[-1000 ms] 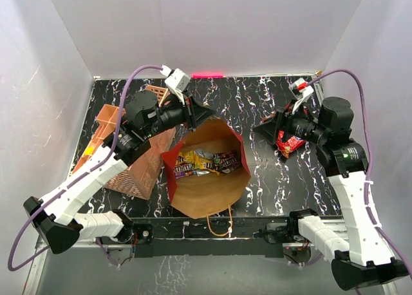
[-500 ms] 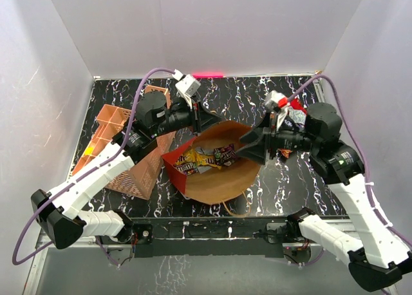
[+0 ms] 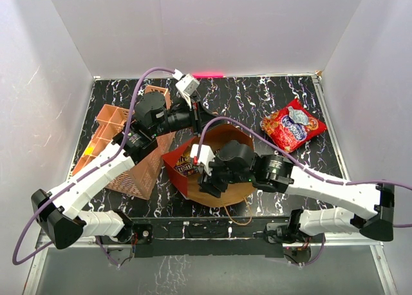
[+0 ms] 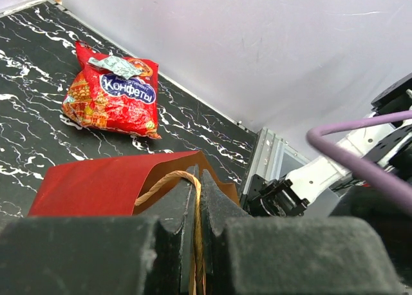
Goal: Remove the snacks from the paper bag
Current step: Take out the snack from the paper bag.
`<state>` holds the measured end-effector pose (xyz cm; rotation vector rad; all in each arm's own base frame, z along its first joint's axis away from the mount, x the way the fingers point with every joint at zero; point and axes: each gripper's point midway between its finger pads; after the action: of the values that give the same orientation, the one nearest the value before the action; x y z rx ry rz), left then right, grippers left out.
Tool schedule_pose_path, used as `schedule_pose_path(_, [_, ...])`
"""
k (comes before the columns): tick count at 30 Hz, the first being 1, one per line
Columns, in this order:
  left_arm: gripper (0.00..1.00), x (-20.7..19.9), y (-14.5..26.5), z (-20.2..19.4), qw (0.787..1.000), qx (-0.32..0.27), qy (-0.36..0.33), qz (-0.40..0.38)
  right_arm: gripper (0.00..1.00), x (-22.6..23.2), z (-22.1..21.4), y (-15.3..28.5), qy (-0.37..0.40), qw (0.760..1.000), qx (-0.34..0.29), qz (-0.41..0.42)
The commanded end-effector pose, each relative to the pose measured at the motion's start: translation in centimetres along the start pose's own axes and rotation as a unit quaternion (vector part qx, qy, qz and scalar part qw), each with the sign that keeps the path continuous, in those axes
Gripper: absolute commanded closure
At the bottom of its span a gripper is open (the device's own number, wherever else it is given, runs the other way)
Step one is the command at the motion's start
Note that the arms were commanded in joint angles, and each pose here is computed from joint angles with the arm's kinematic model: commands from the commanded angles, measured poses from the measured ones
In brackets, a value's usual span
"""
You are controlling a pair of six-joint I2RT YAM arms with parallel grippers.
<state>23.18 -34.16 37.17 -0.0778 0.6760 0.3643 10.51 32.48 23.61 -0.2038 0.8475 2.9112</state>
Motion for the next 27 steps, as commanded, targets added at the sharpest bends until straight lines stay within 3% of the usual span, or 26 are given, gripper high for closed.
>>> schedule_pose_path(1, [1.00, -3.7, 1.3, 2.1, 0.998, -0.032, -0.016, -0.057, 0.49, -5.2, -1.4, 0.7, 0.069, 0.988, 0.038, -0.131])
schedule_pose_path(4, [1.00, -4.0, 1.6, 2.0, 0.997, -0.037, -0.015, -0.065, 0.53, -6.1, -2.7, 1.3, 0.113, 0.979, 0.043, -0.162])
schedule_pose_path(8, [1.00, -4.4, 1.9, 1.9, 0.996, -0.040, -0.012, -0.075, 0.55, -4.5, -6.1, 0.9, 0.220, 0.967, 0.077, -0.102])
schedule_pose_path(12, [1.00, -4.2, 1.9, 2.0, 0.997, -0.044, -0.007, -0.070, 0.59, -6.3, -7.4, 0.9, 0.280, 0.944, 0.091, -0.148])
schedule_pose_path(14, [1.00, -4.2, 1.9, 1.9, 0.996, -0.047, -0.004, -0.071, 0.56, -7.5, -8.6, 0.4, 0.301, 0.931, 0.117, -0.172])
schedule_pose_path(19, [1.00, -4.4, 2.2, 2.0, 0.996, -0.052, -0.001, -0.076, 0.54, -9.6, -10.5, -1.1, 0.319, 0.913, 0.166, -0.191])
schedule_pose_path(27, [1.00, -5.0, 2.7, 2.3, 0.995, -0.061, -0.004, -0.082, 0.43, -13.1, -12.2, -2.8, 0.284, 0.923, 0.163, -0.201])
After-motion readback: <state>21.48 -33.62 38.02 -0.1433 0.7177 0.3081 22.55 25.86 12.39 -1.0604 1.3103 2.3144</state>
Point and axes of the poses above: each gripper's point midway between its finger pads, its own y axis back along the fingers, its own x axis along the line the jaws close on, z = x × y, and after that the axes turned 14 degrees about y, right-handed
